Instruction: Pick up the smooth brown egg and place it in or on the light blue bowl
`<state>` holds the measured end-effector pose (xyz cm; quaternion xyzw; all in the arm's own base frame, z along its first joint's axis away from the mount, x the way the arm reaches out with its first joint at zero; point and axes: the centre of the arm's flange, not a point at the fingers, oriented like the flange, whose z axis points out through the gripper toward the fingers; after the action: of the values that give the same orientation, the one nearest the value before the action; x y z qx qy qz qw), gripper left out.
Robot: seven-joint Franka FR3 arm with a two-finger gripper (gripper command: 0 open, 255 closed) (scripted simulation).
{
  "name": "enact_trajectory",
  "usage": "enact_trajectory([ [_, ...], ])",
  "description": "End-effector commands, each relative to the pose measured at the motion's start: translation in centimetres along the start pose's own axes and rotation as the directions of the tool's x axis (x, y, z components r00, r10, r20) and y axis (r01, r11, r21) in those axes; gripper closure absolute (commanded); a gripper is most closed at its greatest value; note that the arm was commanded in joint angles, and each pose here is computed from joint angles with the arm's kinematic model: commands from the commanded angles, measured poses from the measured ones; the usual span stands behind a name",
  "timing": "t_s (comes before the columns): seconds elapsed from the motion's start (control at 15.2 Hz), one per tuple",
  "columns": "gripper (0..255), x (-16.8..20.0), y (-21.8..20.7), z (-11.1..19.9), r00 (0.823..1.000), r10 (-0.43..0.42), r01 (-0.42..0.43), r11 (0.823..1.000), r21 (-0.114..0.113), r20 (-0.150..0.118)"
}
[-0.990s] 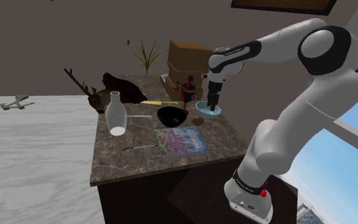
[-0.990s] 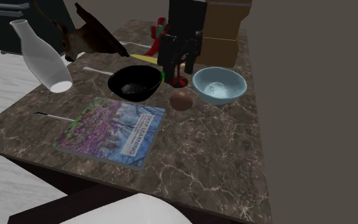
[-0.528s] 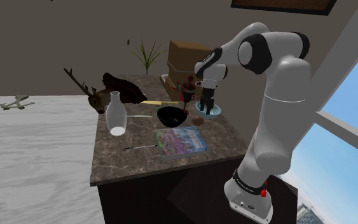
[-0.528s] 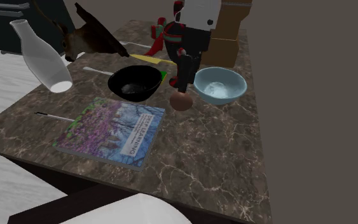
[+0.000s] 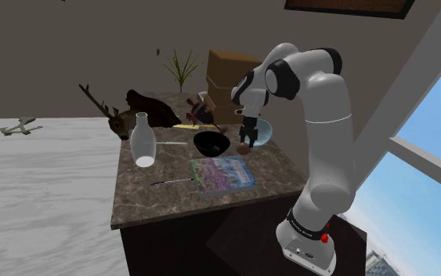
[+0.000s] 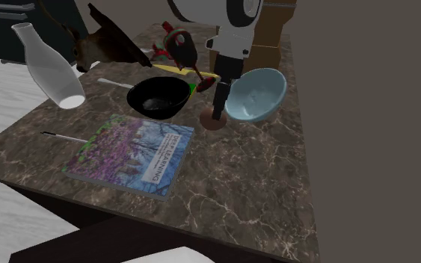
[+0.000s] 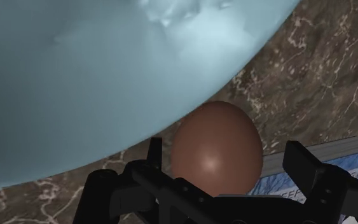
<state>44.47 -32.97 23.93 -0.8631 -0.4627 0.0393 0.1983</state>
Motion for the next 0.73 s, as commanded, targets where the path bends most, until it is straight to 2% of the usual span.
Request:
enact_trajectory([
  [0.0,0,-0.22,0.01,1.02,1.000,0.003,-0.003,1.000,-0.007,0.004],
  [0.13,0,-0.22,0.02,1.85,1.000,0.003,-0.003,1.000,-0.007,0.004],
  [0.66,0,-0.22,0.02,1.85,1.000,0.003,-0.003,1.000,-0.007,0.004],
])
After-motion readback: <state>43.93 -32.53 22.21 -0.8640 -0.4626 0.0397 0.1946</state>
